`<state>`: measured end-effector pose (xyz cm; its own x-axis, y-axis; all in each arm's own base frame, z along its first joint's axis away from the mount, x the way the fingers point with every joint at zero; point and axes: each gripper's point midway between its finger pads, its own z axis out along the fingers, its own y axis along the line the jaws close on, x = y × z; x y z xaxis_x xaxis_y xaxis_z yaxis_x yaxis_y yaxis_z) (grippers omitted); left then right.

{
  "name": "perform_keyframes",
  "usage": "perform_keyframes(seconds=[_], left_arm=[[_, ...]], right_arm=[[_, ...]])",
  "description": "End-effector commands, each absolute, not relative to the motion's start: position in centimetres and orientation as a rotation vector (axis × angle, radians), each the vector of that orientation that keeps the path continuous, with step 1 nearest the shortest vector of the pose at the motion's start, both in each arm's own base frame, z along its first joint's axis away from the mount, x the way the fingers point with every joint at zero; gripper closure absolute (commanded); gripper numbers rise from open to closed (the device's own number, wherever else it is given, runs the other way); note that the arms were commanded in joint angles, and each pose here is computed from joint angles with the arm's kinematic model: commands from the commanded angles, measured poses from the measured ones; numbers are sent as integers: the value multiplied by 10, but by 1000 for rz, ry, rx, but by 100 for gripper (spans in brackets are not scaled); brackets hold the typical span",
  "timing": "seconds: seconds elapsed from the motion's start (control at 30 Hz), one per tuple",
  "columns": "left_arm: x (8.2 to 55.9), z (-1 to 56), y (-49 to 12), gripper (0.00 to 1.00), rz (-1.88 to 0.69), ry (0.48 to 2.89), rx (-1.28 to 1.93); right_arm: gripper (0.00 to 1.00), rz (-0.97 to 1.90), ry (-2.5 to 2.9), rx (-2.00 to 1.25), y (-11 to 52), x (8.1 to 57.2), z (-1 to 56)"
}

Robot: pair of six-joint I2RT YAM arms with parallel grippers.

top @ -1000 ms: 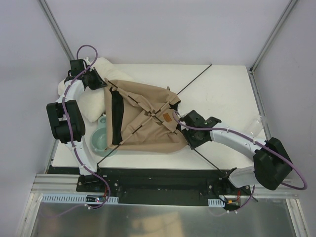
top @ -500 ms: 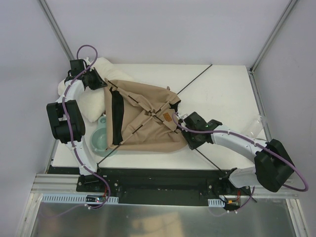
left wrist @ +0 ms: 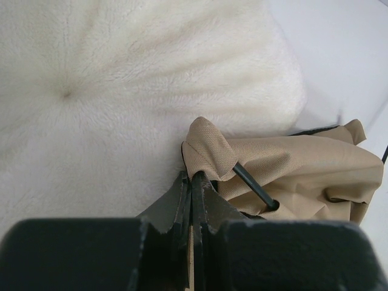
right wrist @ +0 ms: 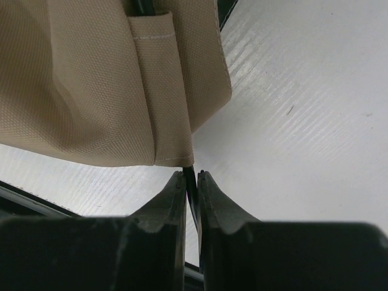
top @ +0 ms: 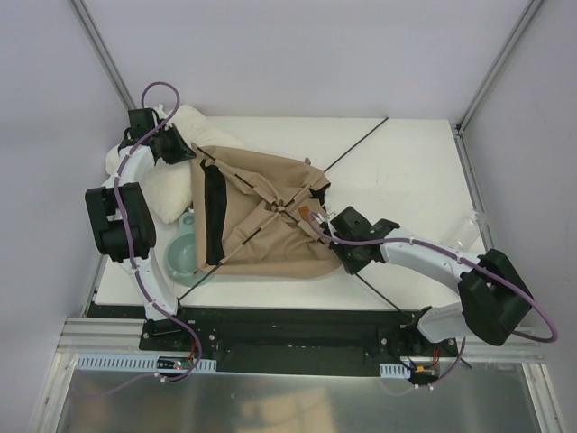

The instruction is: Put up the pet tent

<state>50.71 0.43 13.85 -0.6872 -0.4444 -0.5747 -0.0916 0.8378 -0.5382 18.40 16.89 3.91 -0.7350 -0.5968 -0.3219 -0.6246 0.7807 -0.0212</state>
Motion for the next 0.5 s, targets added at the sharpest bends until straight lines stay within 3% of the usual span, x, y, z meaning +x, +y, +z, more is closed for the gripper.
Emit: perform_keyframes(seconds=[0.0, 0.47], left_arm=[[508, 139, 2, 100, -620, 2270, -335], [506, 137, -1, 100, -642, 2275, -321]], right_arm=[[100, 112, 2633, -970, 177, 191, 47], [100, 169, 2504, -1001, 206, 209, 67]])
